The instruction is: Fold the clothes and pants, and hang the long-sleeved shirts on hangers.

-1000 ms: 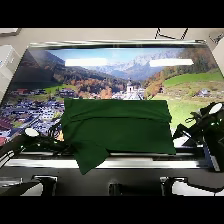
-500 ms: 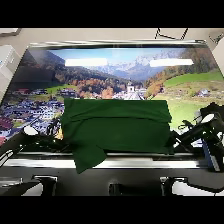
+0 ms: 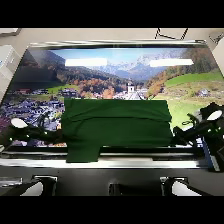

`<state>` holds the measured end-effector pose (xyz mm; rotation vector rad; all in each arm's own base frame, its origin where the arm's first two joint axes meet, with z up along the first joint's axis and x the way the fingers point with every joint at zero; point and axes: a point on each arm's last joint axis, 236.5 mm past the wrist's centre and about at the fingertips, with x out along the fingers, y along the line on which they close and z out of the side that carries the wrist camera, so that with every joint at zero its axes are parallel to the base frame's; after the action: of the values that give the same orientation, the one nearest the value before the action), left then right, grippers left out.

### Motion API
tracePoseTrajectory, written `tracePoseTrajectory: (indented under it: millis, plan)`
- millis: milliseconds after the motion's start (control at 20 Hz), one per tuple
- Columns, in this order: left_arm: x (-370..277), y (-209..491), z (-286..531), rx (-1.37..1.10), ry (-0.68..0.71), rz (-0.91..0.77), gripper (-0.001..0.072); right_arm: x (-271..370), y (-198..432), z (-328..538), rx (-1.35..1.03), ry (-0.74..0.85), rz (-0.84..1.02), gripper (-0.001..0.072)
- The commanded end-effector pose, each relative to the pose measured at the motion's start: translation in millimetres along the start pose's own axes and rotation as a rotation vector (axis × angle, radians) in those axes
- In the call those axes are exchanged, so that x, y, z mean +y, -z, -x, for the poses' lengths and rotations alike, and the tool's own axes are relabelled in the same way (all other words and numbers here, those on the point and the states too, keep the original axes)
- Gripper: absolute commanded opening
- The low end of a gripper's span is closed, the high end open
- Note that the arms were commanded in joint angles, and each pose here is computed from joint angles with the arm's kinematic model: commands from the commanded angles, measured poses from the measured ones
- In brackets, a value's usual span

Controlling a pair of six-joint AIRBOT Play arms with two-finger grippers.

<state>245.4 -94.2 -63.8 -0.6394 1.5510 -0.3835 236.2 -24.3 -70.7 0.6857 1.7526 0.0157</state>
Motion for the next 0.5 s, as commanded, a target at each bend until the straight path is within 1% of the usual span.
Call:
tracePoseTrajectory:
  millis: [0,100,250,450]
  plan:
    - [-12.6,-45.5,43.0,-0.105,-0.017,-0.064,0.0022,30.7,-41.6,41.6,-0.174,-0.032,0.031,0.0036]
    - [-24.4,-79.4,56.8,-0.153,-0.025,-0.104,0.0022,54.2,-77.5,60.4,-0.267,-0.018,0.082,0.0036]
    - [-36.4,-131.8,65.8,-0.183,-0.026,-0.137,0.0023,92.2,-134.4,66.8,-0.363,-0.014,0.135,0.0037]
    - [-41.9,-197.0,56.3,-0.193,-0.023,-0.142,0.0023,106.2,-187.5,48.1,-0.366,-0.031,0.068,0.0039]
